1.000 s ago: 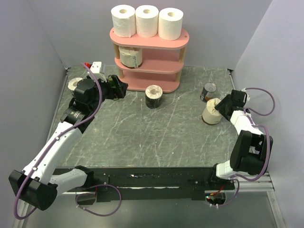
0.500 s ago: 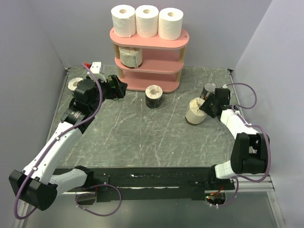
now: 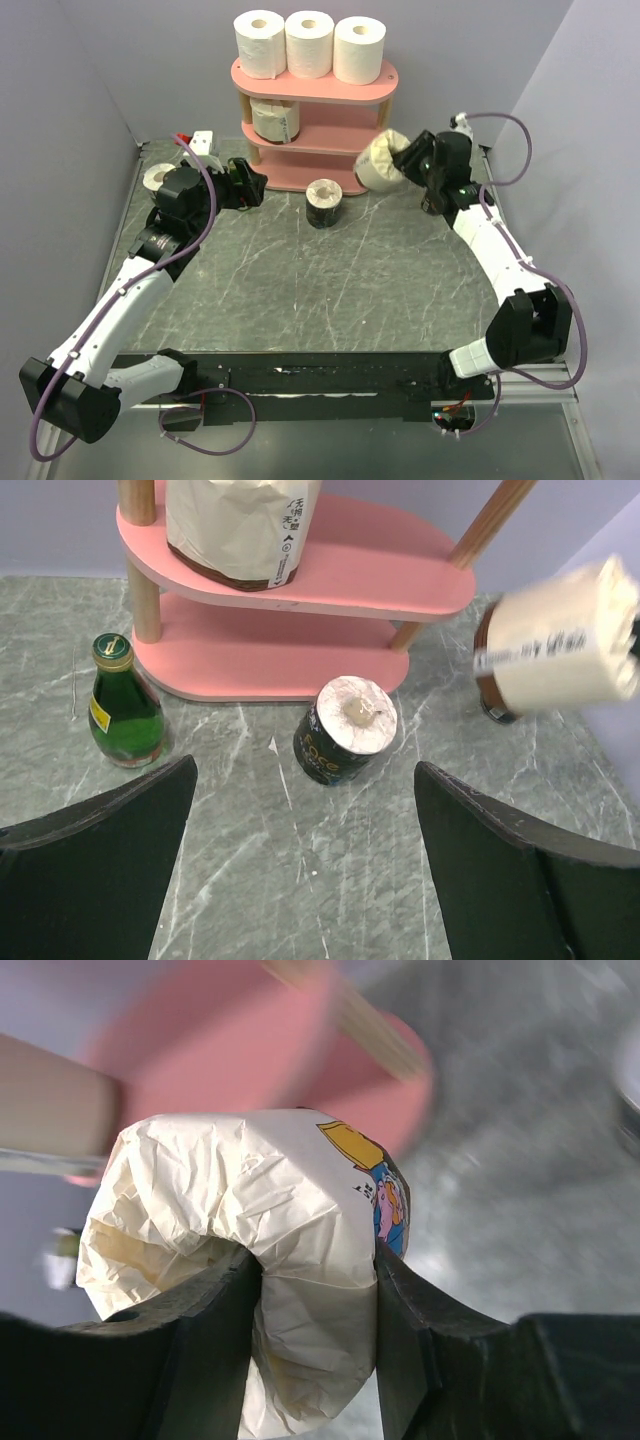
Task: Place and organize the paper towels onto the shelf
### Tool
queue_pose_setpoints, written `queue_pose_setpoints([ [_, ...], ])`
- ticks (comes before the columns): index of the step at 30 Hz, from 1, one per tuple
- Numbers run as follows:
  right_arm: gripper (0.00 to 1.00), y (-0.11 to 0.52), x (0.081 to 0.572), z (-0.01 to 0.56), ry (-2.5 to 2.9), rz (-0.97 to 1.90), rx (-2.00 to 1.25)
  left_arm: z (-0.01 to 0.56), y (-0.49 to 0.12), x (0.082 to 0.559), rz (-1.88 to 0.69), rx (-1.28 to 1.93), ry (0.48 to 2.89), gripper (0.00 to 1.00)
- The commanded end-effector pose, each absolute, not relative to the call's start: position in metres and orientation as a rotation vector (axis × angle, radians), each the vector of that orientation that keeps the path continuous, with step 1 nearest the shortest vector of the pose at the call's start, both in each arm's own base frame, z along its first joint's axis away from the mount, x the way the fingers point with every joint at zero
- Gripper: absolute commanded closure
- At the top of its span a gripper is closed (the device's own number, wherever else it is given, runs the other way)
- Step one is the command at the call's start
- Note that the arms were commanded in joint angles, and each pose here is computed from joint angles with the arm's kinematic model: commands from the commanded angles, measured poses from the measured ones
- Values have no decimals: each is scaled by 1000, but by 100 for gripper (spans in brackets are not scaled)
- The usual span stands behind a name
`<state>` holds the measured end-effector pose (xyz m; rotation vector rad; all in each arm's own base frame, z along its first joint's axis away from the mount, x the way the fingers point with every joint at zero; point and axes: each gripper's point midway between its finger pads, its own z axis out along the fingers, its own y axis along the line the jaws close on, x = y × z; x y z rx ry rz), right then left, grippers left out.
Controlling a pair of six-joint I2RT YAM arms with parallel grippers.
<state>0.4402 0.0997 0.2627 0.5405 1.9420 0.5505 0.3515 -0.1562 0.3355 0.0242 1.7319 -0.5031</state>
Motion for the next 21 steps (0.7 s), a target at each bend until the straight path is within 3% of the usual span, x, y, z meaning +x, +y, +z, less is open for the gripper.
queue_pose_setpoints([
  [1,52,117,476,348,1680,635,545,352,-156,349,-515,30,1676,4],
  [10,52,140,523,354,1682,646,573,359,-152,346,-505,18,1651,4],
  [21,52,160,541,353,1698,646,618,363,-151,343,-517,21,1640,4],
])
